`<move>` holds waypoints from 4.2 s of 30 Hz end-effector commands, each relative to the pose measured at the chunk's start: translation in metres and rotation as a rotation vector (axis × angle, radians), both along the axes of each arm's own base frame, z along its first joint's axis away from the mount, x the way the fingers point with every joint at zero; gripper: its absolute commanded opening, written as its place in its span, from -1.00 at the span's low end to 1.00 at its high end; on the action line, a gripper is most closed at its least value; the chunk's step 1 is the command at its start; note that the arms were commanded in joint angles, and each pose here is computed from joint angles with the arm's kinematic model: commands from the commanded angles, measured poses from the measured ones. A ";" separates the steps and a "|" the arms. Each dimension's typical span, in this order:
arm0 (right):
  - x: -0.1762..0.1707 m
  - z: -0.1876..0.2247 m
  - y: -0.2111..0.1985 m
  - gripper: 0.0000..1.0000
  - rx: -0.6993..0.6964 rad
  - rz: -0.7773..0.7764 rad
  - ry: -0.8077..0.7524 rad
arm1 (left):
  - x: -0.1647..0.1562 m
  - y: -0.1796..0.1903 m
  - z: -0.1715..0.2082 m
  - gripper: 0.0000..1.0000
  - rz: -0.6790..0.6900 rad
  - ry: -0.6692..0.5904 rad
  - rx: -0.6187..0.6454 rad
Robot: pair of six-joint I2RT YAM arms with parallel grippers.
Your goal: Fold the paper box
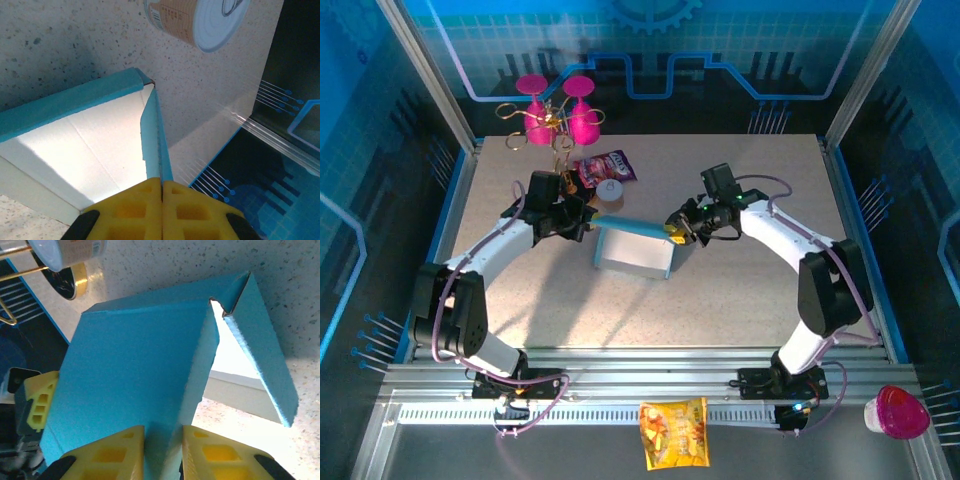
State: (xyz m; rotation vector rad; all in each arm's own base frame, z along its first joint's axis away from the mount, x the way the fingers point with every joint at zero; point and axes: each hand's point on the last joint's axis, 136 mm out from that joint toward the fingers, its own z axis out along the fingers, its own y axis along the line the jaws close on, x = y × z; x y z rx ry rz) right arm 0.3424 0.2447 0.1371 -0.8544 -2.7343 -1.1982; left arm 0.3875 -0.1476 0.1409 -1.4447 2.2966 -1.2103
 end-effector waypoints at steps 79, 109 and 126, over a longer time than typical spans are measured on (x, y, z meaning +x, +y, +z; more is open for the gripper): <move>-0.044 -0.077 -0.050 -0.51 -0.565 0.586 -0.148 | -0.097 -0.036 -0.068 -0.14 -0.459 0.085 0.217; -0.045 -0.068 -0.052 -0.02 -0.333 0.564 -0.249 | -0.118 -0.041 -0.118 -0.69 -0.560 0.158 0.263; -0.034 -0.070 -0.059 0.33 0.034 0.411 -0.311 | -0.124 -0.037 -0.123 -1.00 -0.655 0.155 0.302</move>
